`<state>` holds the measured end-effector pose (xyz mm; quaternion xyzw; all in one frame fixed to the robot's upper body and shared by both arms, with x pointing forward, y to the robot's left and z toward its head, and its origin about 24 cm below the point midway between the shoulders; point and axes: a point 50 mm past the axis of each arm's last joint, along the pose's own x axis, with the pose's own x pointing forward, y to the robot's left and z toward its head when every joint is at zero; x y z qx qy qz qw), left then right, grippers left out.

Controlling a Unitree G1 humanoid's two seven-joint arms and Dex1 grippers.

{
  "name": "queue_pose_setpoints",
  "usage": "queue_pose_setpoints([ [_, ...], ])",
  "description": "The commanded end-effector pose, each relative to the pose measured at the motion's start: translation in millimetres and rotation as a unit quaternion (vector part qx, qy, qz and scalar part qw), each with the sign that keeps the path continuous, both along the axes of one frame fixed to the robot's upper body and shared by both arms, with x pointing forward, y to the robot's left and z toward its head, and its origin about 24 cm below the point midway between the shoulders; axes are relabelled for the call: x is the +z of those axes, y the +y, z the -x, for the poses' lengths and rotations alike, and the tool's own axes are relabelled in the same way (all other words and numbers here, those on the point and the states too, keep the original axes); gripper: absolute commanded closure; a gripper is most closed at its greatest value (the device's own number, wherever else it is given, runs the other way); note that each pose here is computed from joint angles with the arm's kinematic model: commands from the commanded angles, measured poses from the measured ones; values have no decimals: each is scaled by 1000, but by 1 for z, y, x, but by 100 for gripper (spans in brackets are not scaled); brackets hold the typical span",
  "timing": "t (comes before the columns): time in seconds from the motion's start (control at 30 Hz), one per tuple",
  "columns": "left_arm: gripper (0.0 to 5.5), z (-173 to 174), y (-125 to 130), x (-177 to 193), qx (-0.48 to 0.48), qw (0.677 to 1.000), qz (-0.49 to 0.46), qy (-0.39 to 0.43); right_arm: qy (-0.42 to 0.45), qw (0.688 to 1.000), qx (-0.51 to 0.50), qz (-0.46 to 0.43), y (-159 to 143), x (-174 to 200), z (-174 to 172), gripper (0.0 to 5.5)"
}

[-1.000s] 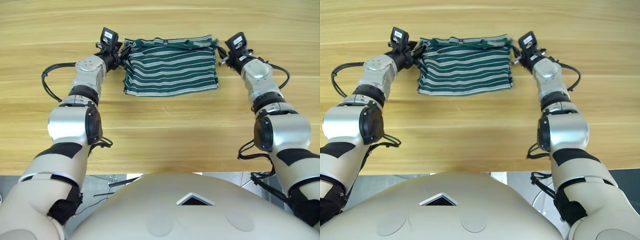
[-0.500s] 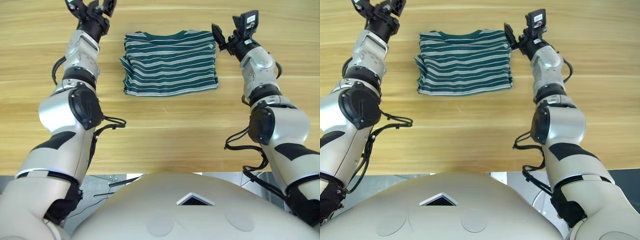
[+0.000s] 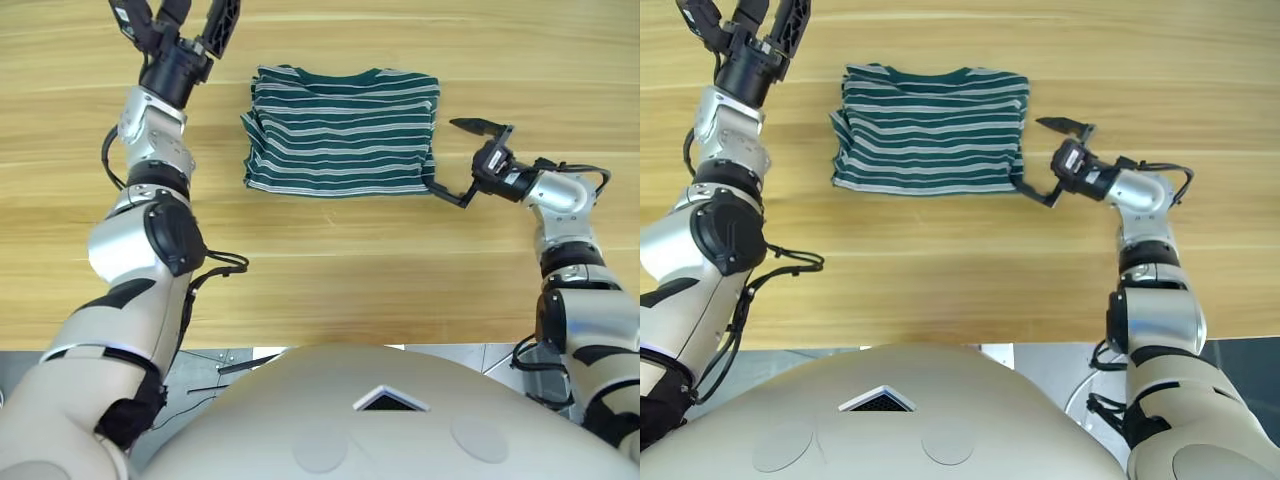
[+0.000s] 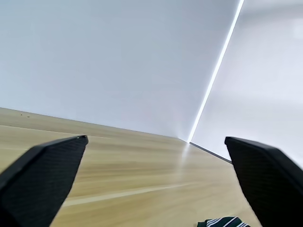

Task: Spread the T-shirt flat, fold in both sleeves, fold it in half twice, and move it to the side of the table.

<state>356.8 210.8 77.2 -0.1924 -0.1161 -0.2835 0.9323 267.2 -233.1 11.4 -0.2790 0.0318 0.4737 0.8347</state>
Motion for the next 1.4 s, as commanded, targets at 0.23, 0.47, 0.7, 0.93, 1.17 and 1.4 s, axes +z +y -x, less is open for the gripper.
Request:
queue_pose_setpoints([
  [0.23,13,1,1,0,7,1000,-20,-1,-4,980,200,-18,45,7,64,10],
  [0.47,13,1,2,-2,9,1000,-25,-1,-85,936,299,-166,67,84,96,10],
  [0.7,13,10,3,-1,-27,996,-78,-45,-132,961,191,-151,52,104,42,10],
  [0.93,13,42,2,2,-202,958,-107,-171,-168,985,-39,24,68,68,-55,10],
  [1.17,13,49,-5,-2,-225,950,-117,-184,-178,970,-49,158,64,32,-67,10],
  [1.4,13,47,-8,-3,-219,952,-117,-177,-111,974,54,191,36,5,-24,10],
])
